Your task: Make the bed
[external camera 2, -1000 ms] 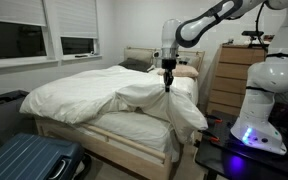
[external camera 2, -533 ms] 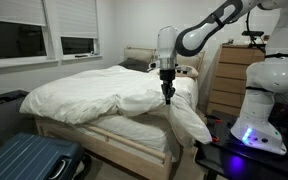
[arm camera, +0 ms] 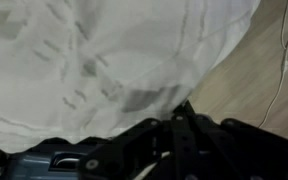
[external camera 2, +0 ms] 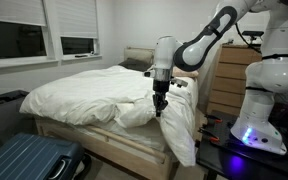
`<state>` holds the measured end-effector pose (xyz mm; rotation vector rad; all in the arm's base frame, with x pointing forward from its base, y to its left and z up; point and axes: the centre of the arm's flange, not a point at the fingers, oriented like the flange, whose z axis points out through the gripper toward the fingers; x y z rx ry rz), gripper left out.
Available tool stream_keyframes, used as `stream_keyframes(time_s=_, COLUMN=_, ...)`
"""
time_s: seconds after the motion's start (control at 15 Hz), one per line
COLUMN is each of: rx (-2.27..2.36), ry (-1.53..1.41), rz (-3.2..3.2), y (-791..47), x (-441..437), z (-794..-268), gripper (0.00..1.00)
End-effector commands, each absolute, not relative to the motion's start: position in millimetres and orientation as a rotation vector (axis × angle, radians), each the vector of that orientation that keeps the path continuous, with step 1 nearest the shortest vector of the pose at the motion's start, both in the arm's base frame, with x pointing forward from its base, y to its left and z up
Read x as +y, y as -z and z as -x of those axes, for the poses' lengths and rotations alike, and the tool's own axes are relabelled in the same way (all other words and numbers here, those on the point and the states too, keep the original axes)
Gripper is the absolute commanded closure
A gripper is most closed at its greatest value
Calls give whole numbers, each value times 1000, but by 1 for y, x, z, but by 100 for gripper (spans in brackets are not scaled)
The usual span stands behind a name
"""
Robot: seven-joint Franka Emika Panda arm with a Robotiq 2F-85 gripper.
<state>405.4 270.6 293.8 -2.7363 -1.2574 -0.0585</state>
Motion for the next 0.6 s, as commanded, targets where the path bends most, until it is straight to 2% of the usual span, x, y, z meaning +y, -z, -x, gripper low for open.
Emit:
stream_keyframes(time_s=0.0, rx=-1261, ry=144, rz=2712, y=-289, x=291, z=-420, gripper=100)
stream_keyframes(time_s=0.53, rx=-1288, ry=61, rz=2682, y=-273, x=299, z=-410, gripper=100)
